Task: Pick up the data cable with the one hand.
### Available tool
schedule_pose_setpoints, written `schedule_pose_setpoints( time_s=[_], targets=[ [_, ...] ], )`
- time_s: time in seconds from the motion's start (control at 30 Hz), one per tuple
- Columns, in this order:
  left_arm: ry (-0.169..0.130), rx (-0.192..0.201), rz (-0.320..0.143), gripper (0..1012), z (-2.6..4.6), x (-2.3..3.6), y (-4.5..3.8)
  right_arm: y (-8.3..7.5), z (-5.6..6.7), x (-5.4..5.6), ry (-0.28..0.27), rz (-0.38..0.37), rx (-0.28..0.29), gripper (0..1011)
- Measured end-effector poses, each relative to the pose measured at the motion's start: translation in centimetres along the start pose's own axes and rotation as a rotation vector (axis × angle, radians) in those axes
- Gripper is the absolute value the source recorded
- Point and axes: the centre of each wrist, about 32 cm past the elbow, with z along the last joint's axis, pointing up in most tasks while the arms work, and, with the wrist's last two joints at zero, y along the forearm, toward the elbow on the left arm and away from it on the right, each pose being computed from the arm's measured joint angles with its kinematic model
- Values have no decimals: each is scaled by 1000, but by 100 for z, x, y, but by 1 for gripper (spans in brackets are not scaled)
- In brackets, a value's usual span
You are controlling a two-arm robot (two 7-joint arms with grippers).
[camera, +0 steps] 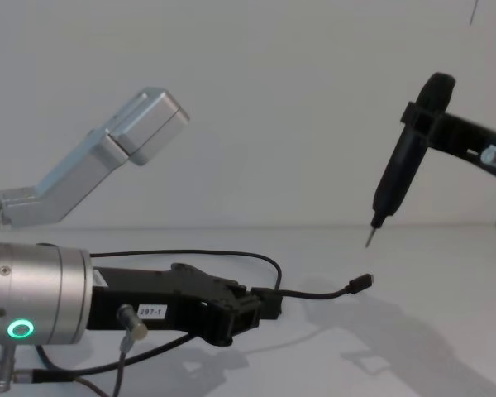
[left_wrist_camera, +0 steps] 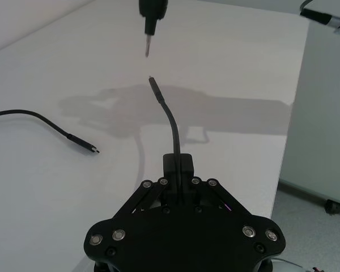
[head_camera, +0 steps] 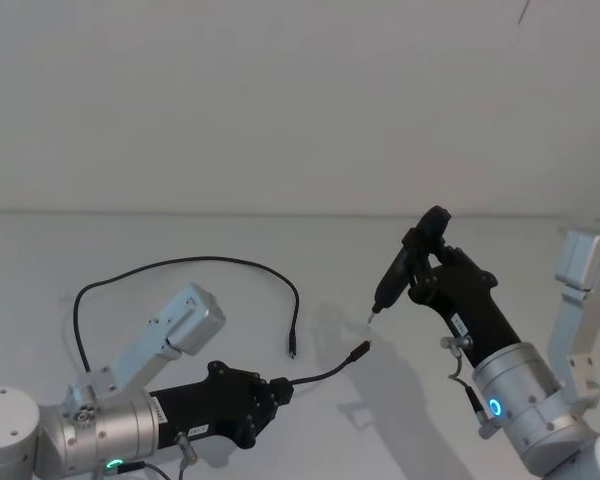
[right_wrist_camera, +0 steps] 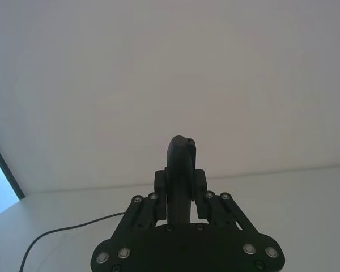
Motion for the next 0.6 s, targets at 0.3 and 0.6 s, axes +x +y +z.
schedule_pose_setpoints(
  time_s=[0.3,0.6],
  targets=[
    [0,-1,0,41,1,0,3,56,-87,5,37,-2,-27,279],
    [0,0,0,41,1,0,6,61,-142,58,45,-10,-52,279]
  ],
)
